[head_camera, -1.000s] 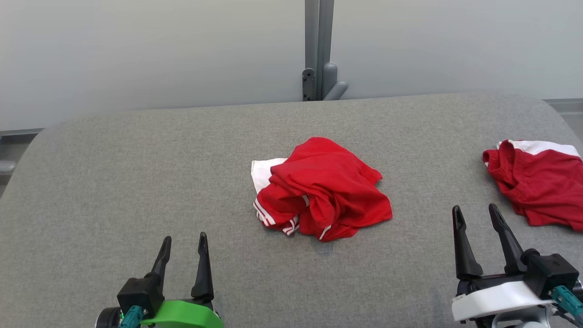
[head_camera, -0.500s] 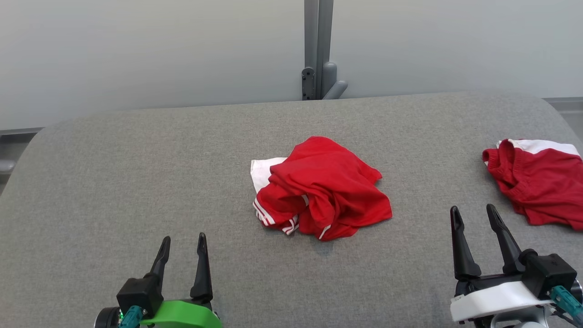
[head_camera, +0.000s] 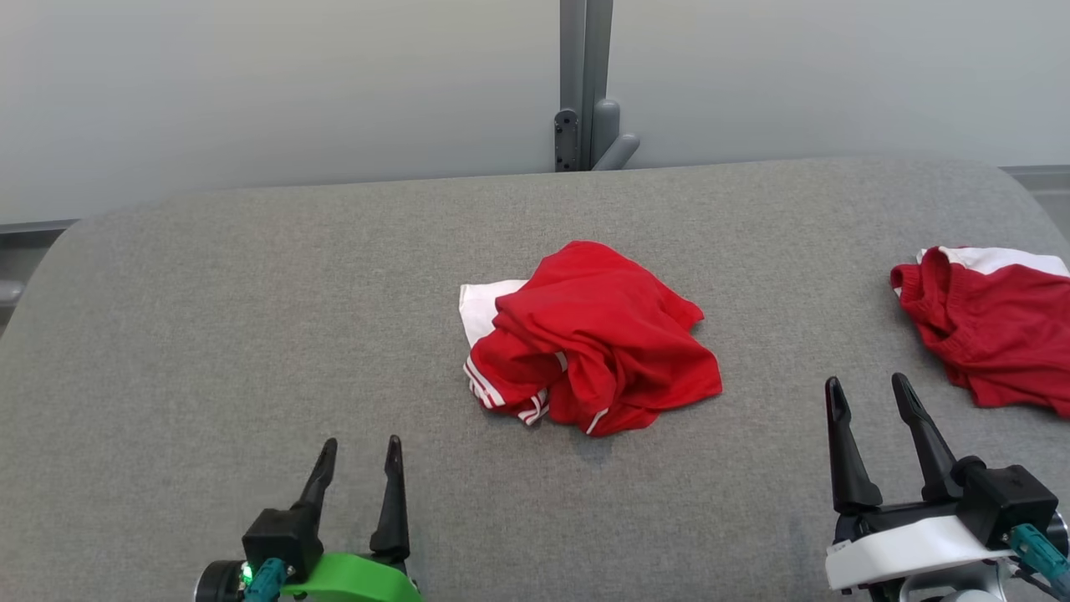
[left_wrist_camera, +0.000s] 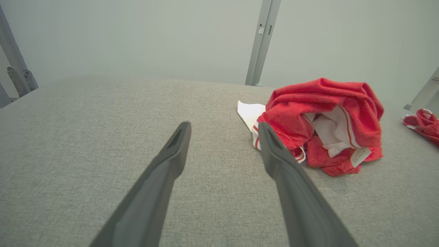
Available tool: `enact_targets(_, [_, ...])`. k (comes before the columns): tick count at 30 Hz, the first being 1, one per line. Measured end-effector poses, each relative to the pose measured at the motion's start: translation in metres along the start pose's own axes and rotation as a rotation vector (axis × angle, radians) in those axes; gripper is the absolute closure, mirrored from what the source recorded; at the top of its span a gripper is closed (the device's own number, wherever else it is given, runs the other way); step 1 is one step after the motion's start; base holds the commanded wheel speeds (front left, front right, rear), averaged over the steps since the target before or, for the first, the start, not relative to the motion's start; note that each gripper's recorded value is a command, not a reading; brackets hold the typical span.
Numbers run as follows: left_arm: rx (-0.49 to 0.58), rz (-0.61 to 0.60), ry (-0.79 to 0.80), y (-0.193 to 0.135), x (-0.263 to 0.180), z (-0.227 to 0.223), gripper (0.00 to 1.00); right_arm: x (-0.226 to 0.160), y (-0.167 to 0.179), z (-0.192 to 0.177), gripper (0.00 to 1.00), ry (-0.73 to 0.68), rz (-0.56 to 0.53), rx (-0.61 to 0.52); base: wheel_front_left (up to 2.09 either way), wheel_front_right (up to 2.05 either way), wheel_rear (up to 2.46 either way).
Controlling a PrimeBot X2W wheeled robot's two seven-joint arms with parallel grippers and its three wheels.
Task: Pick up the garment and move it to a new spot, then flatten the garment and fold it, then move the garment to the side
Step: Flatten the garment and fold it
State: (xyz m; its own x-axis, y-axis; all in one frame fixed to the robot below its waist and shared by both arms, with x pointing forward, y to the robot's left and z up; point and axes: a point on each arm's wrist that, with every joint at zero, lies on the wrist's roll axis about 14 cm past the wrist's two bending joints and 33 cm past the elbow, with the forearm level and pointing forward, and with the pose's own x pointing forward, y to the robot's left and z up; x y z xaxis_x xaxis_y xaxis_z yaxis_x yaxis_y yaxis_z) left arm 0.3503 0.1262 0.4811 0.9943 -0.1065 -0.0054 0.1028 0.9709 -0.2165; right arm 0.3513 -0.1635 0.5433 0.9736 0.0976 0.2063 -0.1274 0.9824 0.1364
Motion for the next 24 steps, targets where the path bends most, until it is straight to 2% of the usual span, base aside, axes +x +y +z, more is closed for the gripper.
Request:
enact_targets(12, [0.016,-0.186,0.142,-0.051,0.034,-0.038,0.0,0.006,-0.002,0.0,0.0,-0.002,-0.006,-0.009,0.0,0.0,0.0])
enact_targets(19, [0.055,-0.266,0.243,-0.076,0.065,-0.067,0.0,0.002,-0.03,0.001,0.0,0.001,-0.09,-0.038,0.0,0.0,0.0])
enact_targets(24, [0.078,-0.253,0.311,-0.076,0.08,-0.09,0.0,-0.002,-0.047,-0.001,0.0,0.013,-0.144,-0.05,0.0,0.0,0.0])
